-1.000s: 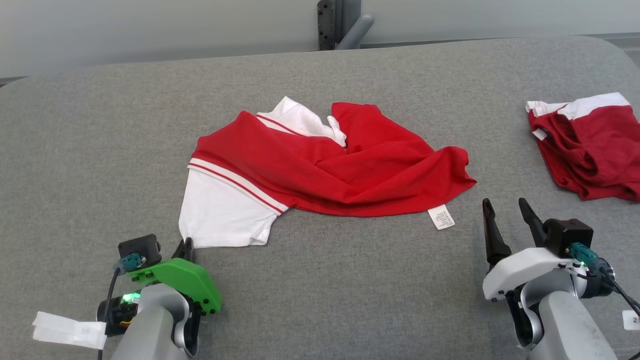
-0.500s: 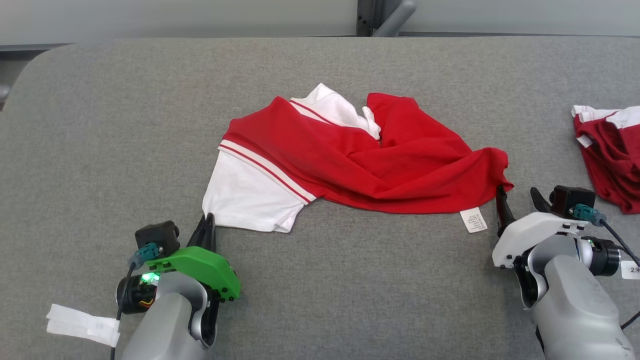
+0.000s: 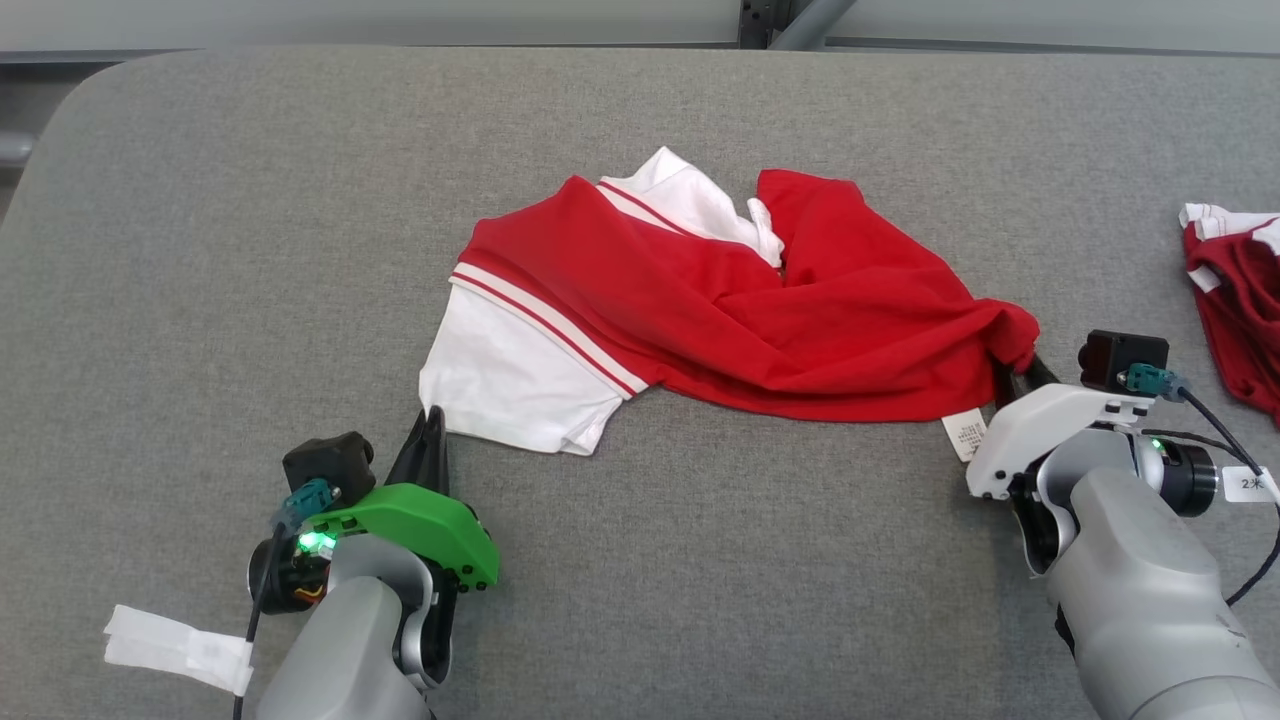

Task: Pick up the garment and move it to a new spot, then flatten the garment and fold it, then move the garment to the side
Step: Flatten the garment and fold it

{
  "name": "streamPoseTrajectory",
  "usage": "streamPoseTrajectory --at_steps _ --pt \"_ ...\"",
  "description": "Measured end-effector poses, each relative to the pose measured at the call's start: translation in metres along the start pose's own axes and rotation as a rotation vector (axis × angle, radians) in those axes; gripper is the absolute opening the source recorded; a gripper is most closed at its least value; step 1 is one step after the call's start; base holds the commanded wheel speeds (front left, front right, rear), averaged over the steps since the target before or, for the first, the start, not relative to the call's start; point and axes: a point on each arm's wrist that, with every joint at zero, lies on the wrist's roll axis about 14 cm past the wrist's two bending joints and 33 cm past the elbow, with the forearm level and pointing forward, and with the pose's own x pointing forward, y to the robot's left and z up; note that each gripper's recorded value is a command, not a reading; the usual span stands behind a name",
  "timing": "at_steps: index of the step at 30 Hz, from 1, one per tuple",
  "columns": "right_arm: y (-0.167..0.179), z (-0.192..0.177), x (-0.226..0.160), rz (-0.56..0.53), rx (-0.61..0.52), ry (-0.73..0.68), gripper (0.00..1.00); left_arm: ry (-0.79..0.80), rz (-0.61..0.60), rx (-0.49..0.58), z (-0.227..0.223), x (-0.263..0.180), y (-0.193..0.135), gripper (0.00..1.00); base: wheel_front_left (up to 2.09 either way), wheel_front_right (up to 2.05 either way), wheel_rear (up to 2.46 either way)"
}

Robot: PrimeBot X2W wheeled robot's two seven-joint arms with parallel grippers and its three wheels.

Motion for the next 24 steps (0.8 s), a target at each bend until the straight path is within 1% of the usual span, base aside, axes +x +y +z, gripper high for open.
streamPoseTrajectory --at_steps 4,7,12,18,19,20,22,23,24 --pt "0.004 0.006 -0.001 0.004 0.040 -0.024 0.00 -0.024 -0.017 -0.007 0.006 0.001 -0.007 0.00 0.00 0.00 0.00" --pt "0.007 0.019 -0.002 0.010 0.081 -0.073 0.00 -0.053 -0.039 -0.025 0.013 0.002 -0.013 0.00 0.00 0.00 0.00" --pt "0.017 0.050 -0.010 0.050 0.170 -0.191 0.00 -0.135 -0.080 -0.102 0.037 0.001 -0.026 0.00 0.00 0.00 0.00" --pt "0.021 0.093 -0.035 0.125 0.277 -0.348 0.00 -0.270 -0.144 -0.189 0.080 -0.008 -0.043 0.00 0.00 0.00 0.00" --pt "0.021 0.093 -0.035 0.125 0.277 -0.348 0.00 -0.270 -0.144 -0.189 0.080 -0.008 -0.043 0.00 0.00 0.00 0.00" --pt "0.021 0.109 -0.049 0.156 0.317 -0.402 0.00 -0.327 -0.172 -0.220 0.097 -0.014 -0.051 0.00 0.00 0.00 0.00" --pt "0.021 0.127 -0.064 0.189 0.348 -0.458 0.00 -0.385 -0.206 -0.241 0.116 -0.022 -0.059 0.00 0.00 0.00 0.00" --pt "0.020 0.135 -0.072 0.204 0.362 -0.485 0.00 -0.416 -0.223 -0.251 0.126 -0.026 -0.063 0.00 0.00 0.00 0.00" --pt "0.020 0.135 -0.072 0.204 0.362 -0.485 0.00 -0.416 -0.223 -0.251 0.126 -0.026 -0.063 0.00 0.00 0.00 0.00"
